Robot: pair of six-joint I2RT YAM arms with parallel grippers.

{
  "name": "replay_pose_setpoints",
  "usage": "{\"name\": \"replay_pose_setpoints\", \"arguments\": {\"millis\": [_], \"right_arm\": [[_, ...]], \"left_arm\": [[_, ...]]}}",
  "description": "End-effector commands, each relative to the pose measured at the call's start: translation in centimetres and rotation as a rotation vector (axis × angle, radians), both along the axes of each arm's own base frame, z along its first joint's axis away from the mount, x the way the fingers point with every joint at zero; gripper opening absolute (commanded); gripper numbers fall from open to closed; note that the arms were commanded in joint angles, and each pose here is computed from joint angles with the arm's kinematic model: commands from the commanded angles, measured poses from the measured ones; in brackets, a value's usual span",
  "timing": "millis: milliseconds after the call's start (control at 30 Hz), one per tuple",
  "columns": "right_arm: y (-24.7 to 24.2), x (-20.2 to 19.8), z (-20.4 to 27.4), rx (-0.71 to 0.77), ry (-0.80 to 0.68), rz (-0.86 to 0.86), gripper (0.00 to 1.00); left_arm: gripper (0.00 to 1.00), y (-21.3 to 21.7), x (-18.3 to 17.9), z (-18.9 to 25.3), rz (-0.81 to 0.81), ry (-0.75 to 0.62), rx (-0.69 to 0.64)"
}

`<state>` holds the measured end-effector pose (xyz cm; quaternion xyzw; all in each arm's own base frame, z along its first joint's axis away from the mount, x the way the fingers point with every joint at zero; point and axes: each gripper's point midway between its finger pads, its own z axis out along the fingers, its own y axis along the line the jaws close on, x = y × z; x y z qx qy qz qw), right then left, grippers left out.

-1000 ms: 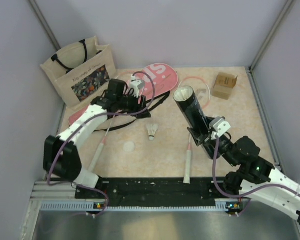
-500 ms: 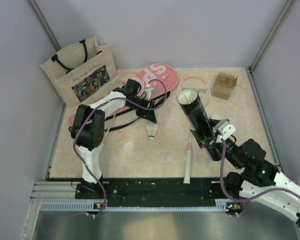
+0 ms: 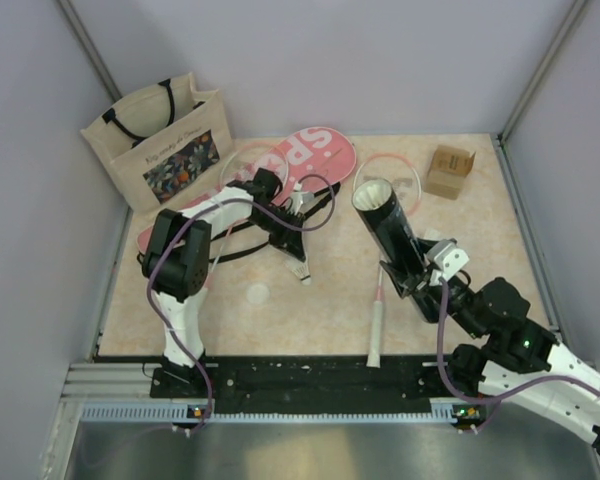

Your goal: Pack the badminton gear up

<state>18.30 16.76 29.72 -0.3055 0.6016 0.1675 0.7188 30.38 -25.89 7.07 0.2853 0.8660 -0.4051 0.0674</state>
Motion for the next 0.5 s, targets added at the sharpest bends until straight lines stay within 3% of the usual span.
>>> {"name": "replay_pose_setpoints", "arguments": {"millis": [0, 100, 267, 333, 467], "right_arm": [[0.3, -0.4, 2.9, 0.081, -0.044, 0.027, 0.29], [0.3, -0.5, 2.9, 0.087, -0.038, 0.03, 0.29], [0.9, -0.6, 1.6, 0.049, -0.008, 0.053, 0.29], [0.9, -0.5, 1.1, 0.016, 0.004, 0.052, 0.3], [1.4, -0.5, 0.3, -0.036, 0.017, 0.067, 0.3]], "left_arm": [[0.1, 0.2, -1.7, 2.8, -0.021, -0.023, -0.033], [0.0, 0.5, -2.2, 3.6, -0.005, -0.023, -0.027], [0.0, 0.8, -1.1, 7.4, 0.106, -0.114, -0.015], [0.0, 0.5, -0.5, 10.6, 0.187, -0.155, -0.049], [0.0, 0.9, 0.5, 18.3, 0.313, -0.367, -0.151]]}}
